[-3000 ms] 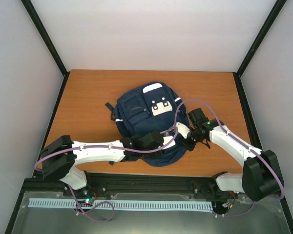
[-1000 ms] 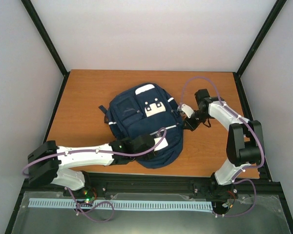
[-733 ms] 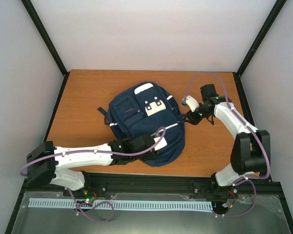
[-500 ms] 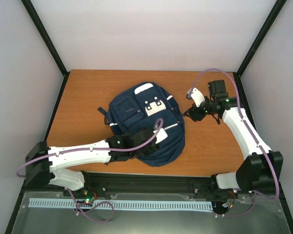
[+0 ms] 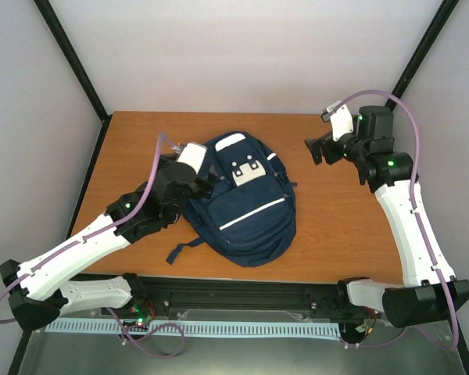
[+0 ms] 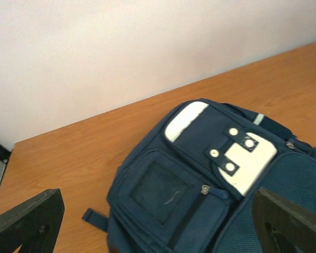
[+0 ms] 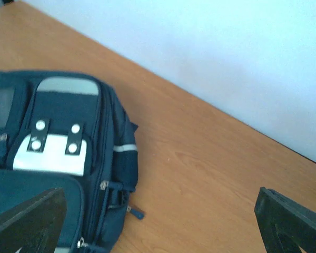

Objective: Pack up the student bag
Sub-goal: Reset both arms

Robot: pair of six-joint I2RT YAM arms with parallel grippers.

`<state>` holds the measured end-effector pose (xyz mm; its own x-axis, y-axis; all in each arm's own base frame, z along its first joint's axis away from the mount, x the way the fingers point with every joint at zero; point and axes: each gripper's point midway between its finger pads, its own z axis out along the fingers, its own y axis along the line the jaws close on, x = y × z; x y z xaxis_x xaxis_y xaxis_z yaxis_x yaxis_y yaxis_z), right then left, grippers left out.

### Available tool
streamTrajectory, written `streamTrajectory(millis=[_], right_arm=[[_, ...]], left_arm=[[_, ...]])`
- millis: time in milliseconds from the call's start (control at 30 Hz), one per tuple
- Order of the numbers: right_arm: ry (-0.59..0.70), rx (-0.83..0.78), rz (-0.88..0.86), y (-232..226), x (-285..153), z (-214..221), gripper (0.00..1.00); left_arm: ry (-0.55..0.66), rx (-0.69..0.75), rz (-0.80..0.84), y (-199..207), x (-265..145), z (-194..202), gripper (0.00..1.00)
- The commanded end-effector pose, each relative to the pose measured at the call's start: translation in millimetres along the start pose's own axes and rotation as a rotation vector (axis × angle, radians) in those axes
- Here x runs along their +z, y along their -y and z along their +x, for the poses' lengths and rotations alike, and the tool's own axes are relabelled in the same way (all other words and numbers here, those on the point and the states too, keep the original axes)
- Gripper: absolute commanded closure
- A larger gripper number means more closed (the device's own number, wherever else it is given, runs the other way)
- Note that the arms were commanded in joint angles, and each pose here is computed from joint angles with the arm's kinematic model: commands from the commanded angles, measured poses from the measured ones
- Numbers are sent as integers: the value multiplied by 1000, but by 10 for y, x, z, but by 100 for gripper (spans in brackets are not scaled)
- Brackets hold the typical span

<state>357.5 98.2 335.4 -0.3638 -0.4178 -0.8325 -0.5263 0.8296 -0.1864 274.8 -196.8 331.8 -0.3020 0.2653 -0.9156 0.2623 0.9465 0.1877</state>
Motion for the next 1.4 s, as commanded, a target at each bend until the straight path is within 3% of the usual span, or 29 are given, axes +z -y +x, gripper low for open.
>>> streamTrajectory(millis=[0, 67, 167, 333, 533, 767, 933, 1067, 1367], right_arm=[[48, 188, 76, 150, -7, -90, 0], [28, 236, 66, 116, 99, 54, 0], [63, 291, 191, 265, 101, 238, 0], [146, 274, 280, 276, 26, 480, 0], [234, 245, 274, 91, -74, 820, 0], [202, 322, 333, 265, -72, 944, 0], [201, 337, 317, 244, -72, 930, 0], [198, 330, 281, 188, -44, 920, 0], [195, 326, 291, 199, -55, 932, 0]], left_arm=[[-4, -33, -105, -365, -42, 88, 0], [-1, -72, -116, -470, 12, 211, 0], [-37, -149, -123, -639, 139, 477, 0], [27, -266, -144, -759, 153, 620, 0], [-48, -246, -147, -733, 260, 740, 0], [-97, -250, -145, -715, 367, 783, 0], [-92, -281, -322, -987, 350, 910, 0], [-154, -246, -356, -1007, 386, 930, 0], [-120, -186, -241, -856, 406, 837, 0]])
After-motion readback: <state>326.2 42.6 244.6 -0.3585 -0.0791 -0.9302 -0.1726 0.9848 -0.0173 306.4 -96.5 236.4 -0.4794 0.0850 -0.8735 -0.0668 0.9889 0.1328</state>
